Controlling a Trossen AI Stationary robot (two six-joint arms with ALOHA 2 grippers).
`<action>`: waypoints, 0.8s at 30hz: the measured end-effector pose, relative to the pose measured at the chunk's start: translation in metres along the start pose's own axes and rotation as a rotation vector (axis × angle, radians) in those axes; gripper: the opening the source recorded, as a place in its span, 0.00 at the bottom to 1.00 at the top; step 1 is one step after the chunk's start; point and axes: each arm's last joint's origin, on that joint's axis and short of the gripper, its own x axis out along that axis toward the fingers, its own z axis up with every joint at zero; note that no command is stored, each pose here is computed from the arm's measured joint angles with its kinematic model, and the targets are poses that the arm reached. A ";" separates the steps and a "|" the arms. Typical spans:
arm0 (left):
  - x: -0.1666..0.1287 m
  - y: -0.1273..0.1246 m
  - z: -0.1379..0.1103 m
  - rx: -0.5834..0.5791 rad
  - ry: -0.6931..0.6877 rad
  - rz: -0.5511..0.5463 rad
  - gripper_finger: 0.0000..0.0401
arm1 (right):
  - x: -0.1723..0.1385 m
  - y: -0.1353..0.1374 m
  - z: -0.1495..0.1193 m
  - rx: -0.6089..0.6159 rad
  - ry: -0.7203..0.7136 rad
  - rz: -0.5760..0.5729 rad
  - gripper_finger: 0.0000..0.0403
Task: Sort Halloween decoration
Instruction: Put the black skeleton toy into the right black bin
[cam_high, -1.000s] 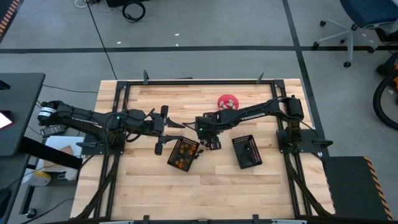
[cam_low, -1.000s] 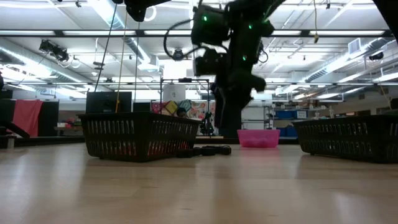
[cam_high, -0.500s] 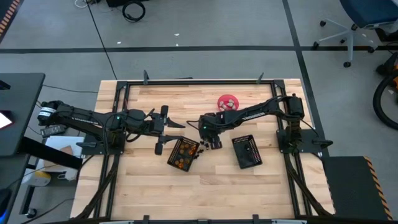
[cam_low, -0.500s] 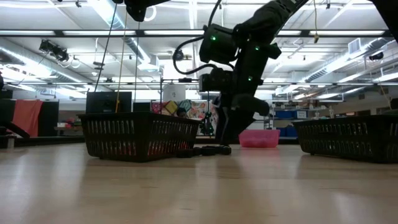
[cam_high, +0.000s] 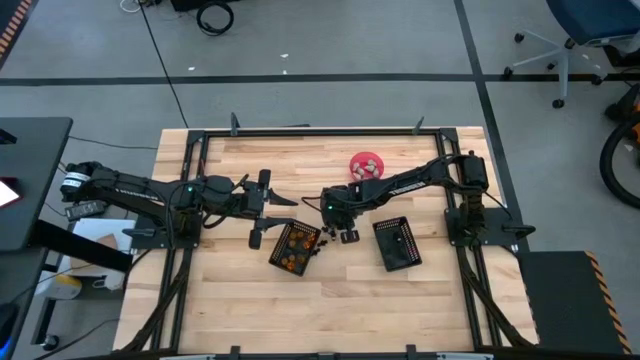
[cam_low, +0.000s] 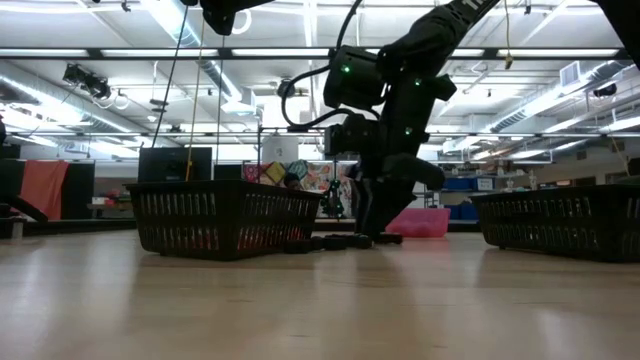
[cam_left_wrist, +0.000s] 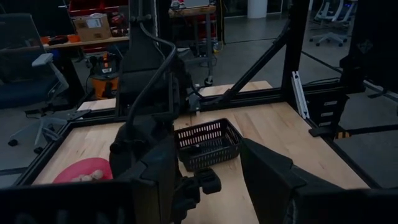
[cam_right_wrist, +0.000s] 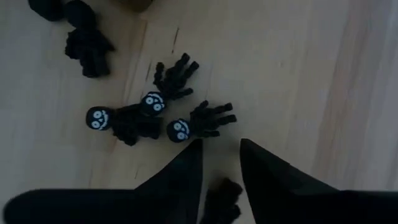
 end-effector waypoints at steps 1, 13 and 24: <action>0.000 0.000 0.000 0.000 0.000 0.000 0.39 | 0.000 0.000 0.000 0.004 0.002 -0.002 0.25; 0.000 0.000 0.000 0.001 0.001 0.000 0.39 | -0.007 -0.002 -0.004 0.040 0.131 -0.032 0.08; 0.000 0.000 0.000 0.010 0.001 0.001 0.39 | -0.021 -0.004 -0.001 0.080 0.245 -0.061 0.03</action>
